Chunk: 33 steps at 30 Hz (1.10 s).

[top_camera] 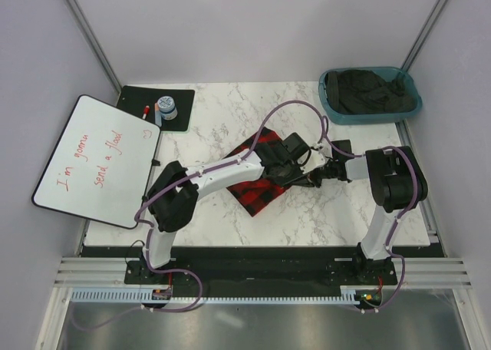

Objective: Fold and stack the long sleeve shirts
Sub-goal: Fold the shirt

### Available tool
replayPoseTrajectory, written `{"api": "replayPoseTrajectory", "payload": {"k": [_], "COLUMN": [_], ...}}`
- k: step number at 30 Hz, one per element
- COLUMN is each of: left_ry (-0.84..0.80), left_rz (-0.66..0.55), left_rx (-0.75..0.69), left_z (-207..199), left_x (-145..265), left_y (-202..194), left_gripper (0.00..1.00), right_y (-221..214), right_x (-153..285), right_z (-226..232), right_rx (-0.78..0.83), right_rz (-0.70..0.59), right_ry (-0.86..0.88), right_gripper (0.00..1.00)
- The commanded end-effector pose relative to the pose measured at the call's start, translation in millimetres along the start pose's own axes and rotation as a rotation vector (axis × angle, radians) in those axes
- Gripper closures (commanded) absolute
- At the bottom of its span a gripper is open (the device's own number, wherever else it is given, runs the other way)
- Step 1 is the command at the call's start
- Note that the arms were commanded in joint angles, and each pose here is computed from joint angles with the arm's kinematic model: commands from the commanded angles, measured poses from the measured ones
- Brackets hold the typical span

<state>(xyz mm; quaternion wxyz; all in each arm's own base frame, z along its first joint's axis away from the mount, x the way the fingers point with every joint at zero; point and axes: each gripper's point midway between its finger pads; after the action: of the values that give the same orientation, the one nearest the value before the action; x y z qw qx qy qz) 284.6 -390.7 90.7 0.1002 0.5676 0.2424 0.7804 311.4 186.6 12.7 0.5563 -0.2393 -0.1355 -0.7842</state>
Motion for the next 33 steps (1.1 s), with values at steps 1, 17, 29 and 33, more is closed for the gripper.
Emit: {"api": "replayPoseTrajectory", "payload": {"k": [1, 17, 29, 33], "left_ry": [-0.019, -0.151, -0.017, 0.042], "left_rz": [-0.045, -0.203, -0.102, -0.012], "left_rx": [-0.027, 0.072, 0.254, 0.165], "left_z": [-18, -30, 92, 111], "left_x": [19, 59, 86, 56], "left_y": [25, 55, -96, -141], "left_gripper": [0.98, 0.44, 0.53, 0.65], "right_y": [1, 15, 107, 140], "right_x": [-5, -3, -53, -51], "right_z": [-10, -14, 33, 78], "right_rx": [0.008, 0.1, 0.741, 0.826], "right_rz": [-0.023, -0.034, -0.084, -0.167], "right_ry": [-0.032, -0.085, -0.405, -0.413], "right_gripper": [0.96, 0.96, 0.95, 0.84]}}
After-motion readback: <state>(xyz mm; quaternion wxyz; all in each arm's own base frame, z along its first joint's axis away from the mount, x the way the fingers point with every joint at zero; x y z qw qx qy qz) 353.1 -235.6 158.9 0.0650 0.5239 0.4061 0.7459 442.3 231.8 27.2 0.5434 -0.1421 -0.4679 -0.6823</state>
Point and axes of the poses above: each gripper's point midway between its finger pads, its own x axis back along the fingers, its own z axis along the line the jaws close on, y = z × x, and after that the axes turned 6 degrees about -x, right-handed
